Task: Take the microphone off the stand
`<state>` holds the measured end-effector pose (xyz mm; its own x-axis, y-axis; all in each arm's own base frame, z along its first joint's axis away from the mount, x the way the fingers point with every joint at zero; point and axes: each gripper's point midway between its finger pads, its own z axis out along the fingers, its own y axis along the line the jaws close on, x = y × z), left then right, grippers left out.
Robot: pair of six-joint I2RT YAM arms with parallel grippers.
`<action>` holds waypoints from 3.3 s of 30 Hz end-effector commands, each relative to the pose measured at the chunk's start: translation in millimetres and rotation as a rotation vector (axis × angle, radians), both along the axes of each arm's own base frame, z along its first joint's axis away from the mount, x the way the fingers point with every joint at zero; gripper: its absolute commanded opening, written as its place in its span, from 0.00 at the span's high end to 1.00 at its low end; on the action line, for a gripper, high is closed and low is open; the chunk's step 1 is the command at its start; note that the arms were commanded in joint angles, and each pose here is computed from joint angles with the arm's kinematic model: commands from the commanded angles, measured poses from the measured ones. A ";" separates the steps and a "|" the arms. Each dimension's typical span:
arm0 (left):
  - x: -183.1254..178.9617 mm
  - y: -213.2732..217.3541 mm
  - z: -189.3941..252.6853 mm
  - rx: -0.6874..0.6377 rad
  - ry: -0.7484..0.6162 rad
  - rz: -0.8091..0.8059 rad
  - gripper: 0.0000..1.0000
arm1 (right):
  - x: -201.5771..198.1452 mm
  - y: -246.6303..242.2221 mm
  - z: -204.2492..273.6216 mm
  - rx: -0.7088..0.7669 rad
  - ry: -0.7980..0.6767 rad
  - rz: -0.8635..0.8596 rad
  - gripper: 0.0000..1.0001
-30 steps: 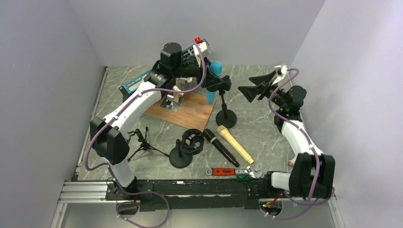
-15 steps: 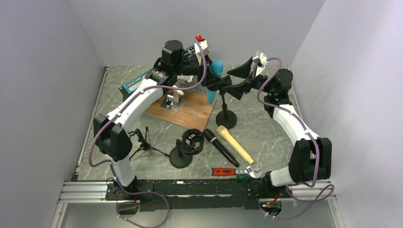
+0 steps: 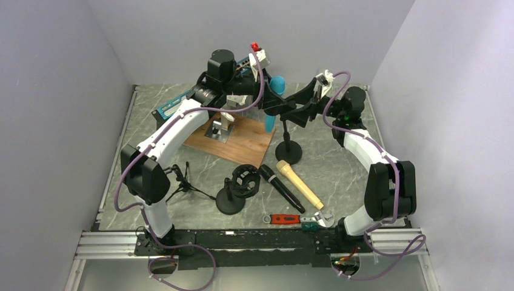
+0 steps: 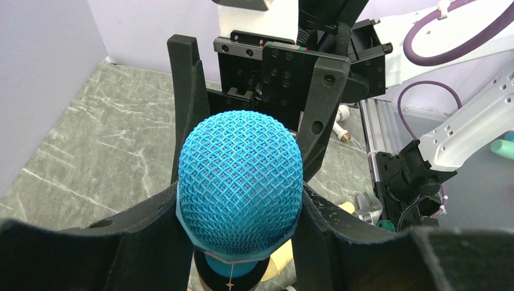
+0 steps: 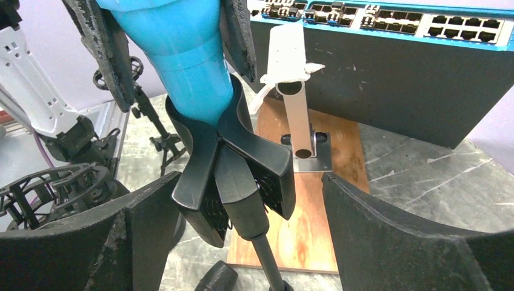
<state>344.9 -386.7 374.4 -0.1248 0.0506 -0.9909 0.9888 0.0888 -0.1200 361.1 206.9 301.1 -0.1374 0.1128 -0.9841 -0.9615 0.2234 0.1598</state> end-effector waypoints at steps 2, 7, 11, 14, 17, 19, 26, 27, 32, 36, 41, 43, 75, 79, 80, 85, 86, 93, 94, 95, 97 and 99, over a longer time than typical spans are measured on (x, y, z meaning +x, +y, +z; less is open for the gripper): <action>-5.8 -3.0 -3.1 0.014 0.069 -0.029 1.00 | -8.0 -1.2 20.6 0.005 -0.109 0.030 0.13; -5.3 -3.9 -3.5 0.017 0.075 -0.031 1.00 | -7.6 -4.7 22.8 0.004 -0.111 0.030 0.13; -5.0 -3.9 -3.9 0.019 0.074 -0.031 1.00 | -9.2 -4.4 23.2 0.002 -0.109 0.044 0.27; -4.7 -3.8 -4.5 0.020 0.075 -0.029 1.00 | -9.8 -5.1 23.5 0.002 -0.107 0.045 0.41; -4.8 -5.1 -3.6 0.012 0.085 -0.036 1.00 | -11.5 -4.8 22.9 0.006 -0.112 0.063 0.62; -5.4 -5.8 -2.7 0.009 0.092 -0.040 1.00 | -12.7 -6.8 23.0 0.011 -0.119 0.066 0.90; -2.4 -5.8 10.7 -0.010 0.099 -0.015 1.00 | -4.9 -22.3 19.3 0.039 -0.115 -0.008 1.00; -1.5 -6.6 14.7 -0.019 0.098 -0.013 1.00 | -2.4 -23.6 18.9 0.027 -0.129 -0.029 1.00; 0.5 -11.9 35.2 -0.070 0.103 -0.028 1.00 | 9.1 -28.2 9.4 -0.030 -0.123 -0.091 1.00; 3.7 -15.8 27.1 -0.066 0.130 -0.035 1.00 | 9.0 -29.7 11.6 -0.041 -0.114 -0.111 0.62; 5.7 -15.6 13.0 -0.034 0.142 -0.028 1.00 | 5.7 -30.2 11.6 -0.063 -0.127 -0.114 0.00; 5.9 -14.5 11.4 -0.030 0.140 -0.022 1.00 | 5.5 -28.5 11.9 -0.064 -0.119 -0.086 0.01; -2.9 -20.9 58.8 -0.107 0.129 -0.031 1.00 | 16.8 -29.0 17.0 -0.065 -0.161 -0.108 1.00; -15.8 -25.6 86.1 -0.147 0.090 -0.069 1.00 | 18.2 -28.3 17.6 -0.062 -0.149 -0.102 1.00; -17.9 -26.0 86.9 -0.150 0.093 -0.083 1.00 | 18.3 -28.5 18.5 -0.060 -0.144 -0.103 1.00; -16.1 -28.3 62.2 -0.106 0.114 -0.096 1.00 | 5.9 -27.3 24.1 -0.073 -0.158 -0.068 0.42; -15.2 -28.6 55.7 -0.094 0.120 -0.096 1.00 | 5.9 -27.9 24.7 -0.078 -0.166 -0.074 0.34; -6.6 -29.3 27.1 -0.041 0.132 -0.075 1.00 | 10.5 -25.8 20.4 -0.098 -0.135 -0.031 0.19; -5.8 -29.5 26.1 -0.038 0.131 -0.074 1.00 | 10.4 -25.8 21.4 -0.097 -0.137 -0.030 0.22; -5.1 -29.5 24.9 -0.036 0.133 -0.073 1.00 | 10.5 -26.2 21.8 -0.097 -0.137 -0.030 0.25; -4.8 -29.6 25.1 -0.037 0.133 -0.072 1.00 | 9.5 -25.6 22.6 -0.097 -0.138 -0.014 0.33; -3.8 -29.8 25.0 -0.037 0.136 -0.071 1.00 | 9.2 -23.9 21.2 -0.097 -0.129 0.008 0.60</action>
<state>350.5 -419.3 379.7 -0.3060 0.0484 -0.9508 0.9516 0.0436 -0.3041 370.1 181.3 308.3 -0.0760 0.0273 -0.9967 -0.9595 0.2701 0.0805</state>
